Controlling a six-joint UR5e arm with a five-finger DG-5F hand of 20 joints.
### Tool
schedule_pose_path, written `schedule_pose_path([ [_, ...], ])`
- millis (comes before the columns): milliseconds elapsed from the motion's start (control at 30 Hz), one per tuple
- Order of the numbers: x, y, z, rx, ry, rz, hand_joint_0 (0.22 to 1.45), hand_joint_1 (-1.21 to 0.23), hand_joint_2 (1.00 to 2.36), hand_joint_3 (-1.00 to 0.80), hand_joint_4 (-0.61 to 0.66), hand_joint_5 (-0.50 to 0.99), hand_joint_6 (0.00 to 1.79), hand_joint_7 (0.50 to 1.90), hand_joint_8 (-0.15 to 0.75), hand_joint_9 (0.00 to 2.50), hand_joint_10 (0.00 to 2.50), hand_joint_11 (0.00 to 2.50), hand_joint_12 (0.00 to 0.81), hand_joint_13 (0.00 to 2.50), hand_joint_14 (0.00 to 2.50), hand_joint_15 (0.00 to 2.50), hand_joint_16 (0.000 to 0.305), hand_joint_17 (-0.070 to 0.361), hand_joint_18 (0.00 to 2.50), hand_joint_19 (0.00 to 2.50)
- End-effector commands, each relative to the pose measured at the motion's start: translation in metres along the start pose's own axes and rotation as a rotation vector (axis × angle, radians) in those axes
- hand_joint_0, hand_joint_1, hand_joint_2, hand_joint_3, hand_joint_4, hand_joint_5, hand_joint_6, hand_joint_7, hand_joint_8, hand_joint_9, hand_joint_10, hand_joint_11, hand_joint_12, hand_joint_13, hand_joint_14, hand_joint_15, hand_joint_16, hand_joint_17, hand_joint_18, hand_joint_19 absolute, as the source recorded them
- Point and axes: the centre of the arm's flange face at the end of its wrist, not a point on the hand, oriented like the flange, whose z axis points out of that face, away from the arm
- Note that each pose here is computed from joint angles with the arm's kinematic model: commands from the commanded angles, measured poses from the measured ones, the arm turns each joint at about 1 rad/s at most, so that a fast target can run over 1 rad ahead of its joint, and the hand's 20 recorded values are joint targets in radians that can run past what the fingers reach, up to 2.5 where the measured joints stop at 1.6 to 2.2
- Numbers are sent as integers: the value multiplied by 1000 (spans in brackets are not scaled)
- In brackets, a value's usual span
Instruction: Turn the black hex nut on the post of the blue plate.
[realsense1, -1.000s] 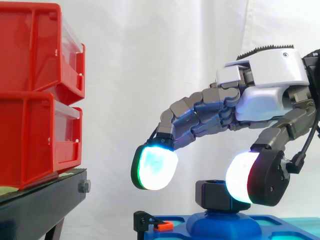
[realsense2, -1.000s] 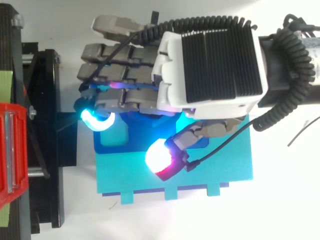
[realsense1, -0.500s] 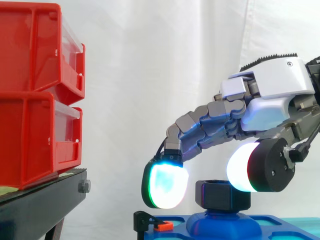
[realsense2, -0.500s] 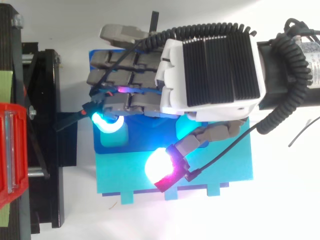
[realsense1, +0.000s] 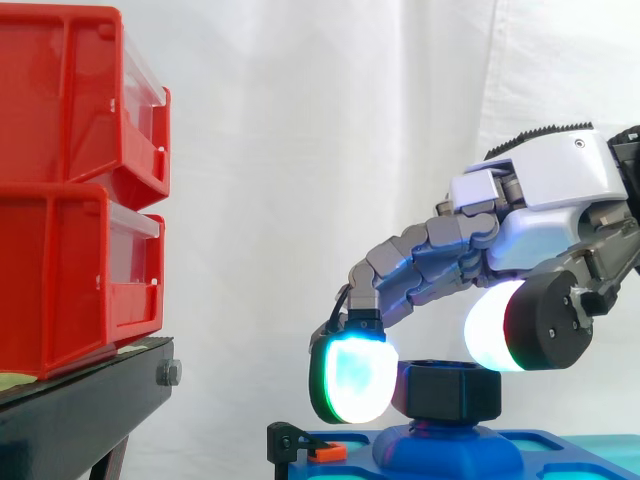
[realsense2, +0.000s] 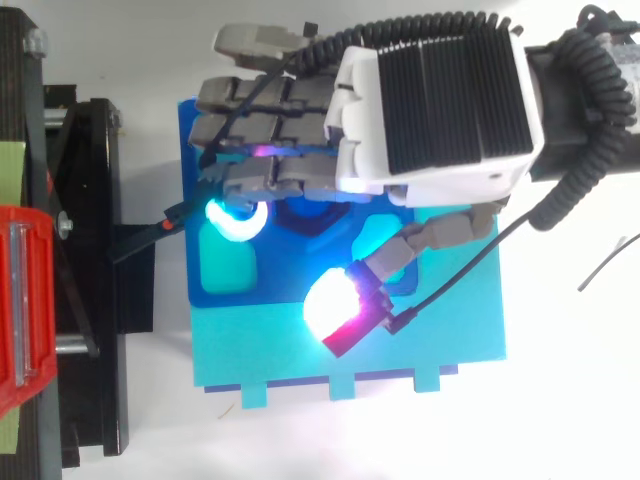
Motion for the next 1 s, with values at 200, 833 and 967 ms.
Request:
schedule_pose_path([
  [200, -5, -16, -6, -10, -1, 2, 452, -445, 1000, -500, 287, -175, 503, 949, 290, 319, 0, 14, 395, 60, 0, 0, 62, 138, 0, 0],
  [833, -14, -48, -21, -39, 9, 6, 445, -447, 1000, -500, 288, -176, 502, 948, 292, 323, 0, 14, 397, 63, 0, 0, 62, 140, 0, 0],
  [967, -28, -49, -21, -54, -7, 4, 445, -447, 1000, -500, 290, -176, 503, 948, 292, 325, 0, 15, 397, 62, 0, 0, 62, 140, 0, 0],
])
